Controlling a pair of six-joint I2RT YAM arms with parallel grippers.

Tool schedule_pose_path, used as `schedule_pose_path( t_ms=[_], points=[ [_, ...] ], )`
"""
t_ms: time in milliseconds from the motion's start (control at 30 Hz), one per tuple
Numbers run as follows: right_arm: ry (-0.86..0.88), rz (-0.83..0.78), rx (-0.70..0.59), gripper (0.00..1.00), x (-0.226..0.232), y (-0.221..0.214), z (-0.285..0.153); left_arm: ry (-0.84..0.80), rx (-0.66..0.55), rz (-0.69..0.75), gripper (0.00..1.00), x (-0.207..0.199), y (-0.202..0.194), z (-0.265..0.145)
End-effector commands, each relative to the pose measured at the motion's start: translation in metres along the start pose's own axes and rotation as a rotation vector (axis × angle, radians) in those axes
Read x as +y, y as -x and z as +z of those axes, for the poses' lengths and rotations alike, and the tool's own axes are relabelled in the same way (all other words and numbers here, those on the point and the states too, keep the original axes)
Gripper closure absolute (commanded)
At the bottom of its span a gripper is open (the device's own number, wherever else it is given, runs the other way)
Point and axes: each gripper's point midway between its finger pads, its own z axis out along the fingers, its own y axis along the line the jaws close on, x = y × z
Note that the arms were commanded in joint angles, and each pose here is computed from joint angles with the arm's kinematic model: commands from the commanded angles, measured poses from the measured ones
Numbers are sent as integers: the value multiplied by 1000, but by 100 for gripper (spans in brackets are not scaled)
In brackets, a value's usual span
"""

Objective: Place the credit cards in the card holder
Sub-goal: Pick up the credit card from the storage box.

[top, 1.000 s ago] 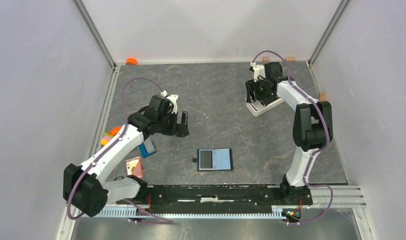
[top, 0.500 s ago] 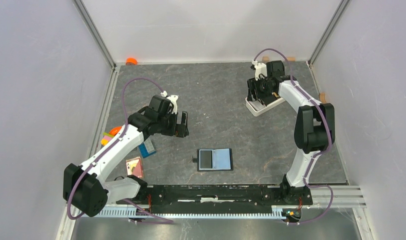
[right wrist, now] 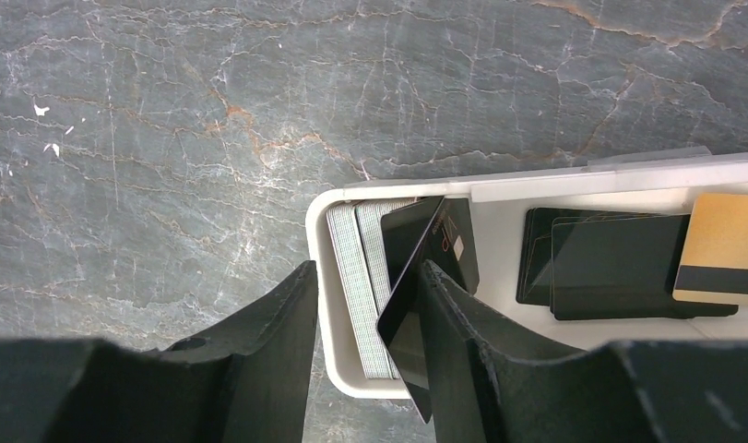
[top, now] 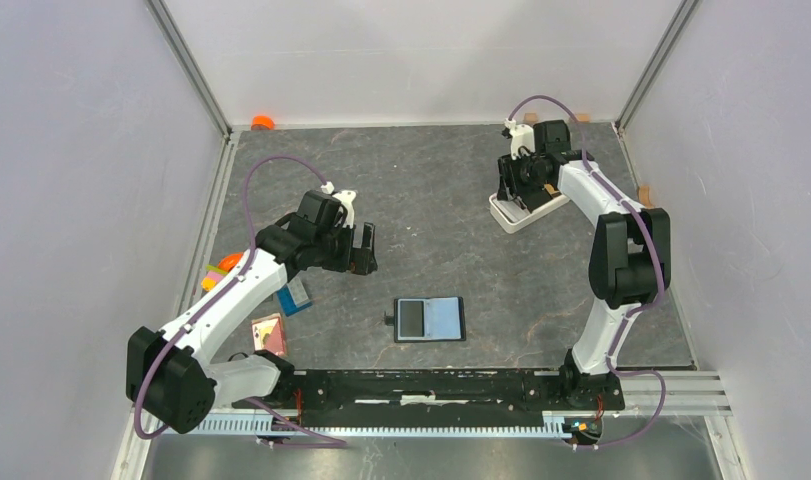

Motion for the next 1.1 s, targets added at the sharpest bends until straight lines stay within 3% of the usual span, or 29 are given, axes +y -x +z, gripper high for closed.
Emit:
schedule_pose_path(
  t_ms=[0,433,667,967,1067],
  points=[
    [33,8,-29,52,15,10,-16,-3,-16,42,0,2,4,2],
    [22,20,-35,63,14,12,-22,-8,-10,42,0,2,3,3],
    [5,30,-41,81,11,13,-26,-9,-10,42,0,1,3,3],
    [-109,29,-102,86,-5,31,-47,-10,-6,42,0,1,2,4],
    [-111,29,-107,94,-5,33,-49,-10,-5,41,0,1,2,4]
  ],
)
